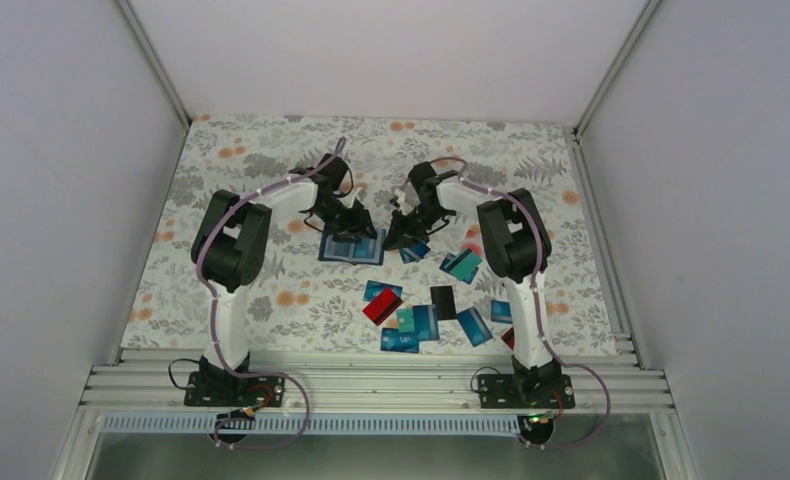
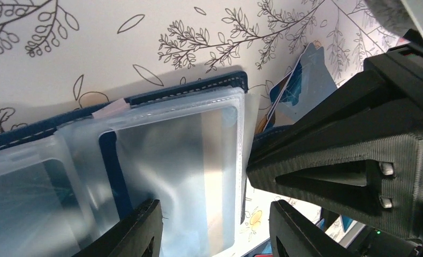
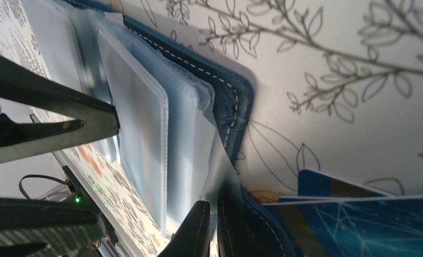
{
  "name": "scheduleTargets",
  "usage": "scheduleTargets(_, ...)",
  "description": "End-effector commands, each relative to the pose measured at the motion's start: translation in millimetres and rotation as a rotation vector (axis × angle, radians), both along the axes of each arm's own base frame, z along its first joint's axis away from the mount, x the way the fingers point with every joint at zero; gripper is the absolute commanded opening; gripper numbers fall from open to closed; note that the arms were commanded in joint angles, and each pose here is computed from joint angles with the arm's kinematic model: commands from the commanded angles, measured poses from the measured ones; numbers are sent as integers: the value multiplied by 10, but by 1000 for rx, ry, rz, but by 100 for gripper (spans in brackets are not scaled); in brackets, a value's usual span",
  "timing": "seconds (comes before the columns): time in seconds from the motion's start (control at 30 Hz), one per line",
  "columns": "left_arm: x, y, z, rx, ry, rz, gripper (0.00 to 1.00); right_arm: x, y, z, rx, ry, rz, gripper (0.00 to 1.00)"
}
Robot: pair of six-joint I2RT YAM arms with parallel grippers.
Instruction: Put the credit cards into the card holder
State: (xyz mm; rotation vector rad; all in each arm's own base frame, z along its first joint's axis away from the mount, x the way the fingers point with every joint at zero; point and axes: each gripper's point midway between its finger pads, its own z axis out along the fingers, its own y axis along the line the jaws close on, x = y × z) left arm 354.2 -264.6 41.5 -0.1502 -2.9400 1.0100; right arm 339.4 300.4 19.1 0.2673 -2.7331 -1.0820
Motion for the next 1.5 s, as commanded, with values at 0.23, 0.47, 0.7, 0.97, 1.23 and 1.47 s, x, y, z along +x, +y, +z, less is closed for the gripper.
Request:
scheduleTargets(0.23, 104, 167, 404, 125, -141, -21, 42, 203, 135, 239, 36, -73, 14, 8)
scheduleTargets(0.47, 82, 246, 265, 164, -146, -24, 20, 217, 231, 529, 123, -80, -15, 18)
scheduleTargets(0.7, 48, 295, 41, 197, -132, -33, 5, 176, 272, 422, 154, -29, -27, 24)
scheduleTargets(0.97, -21, 321, -138, 203, -112, -43, 2, 138, 273, 247, 145, 9, -34, 27)
scheduleTargets(1.23, -110, 337, -345, 204, -73, -55, 2, 108, 271, 101, 122, 33, -30, 29)
scheduleTargets(1.47, -151, 335, -418, 200, -61, -53, 2, 77, 258, 31, 105, 42, -23, 32)
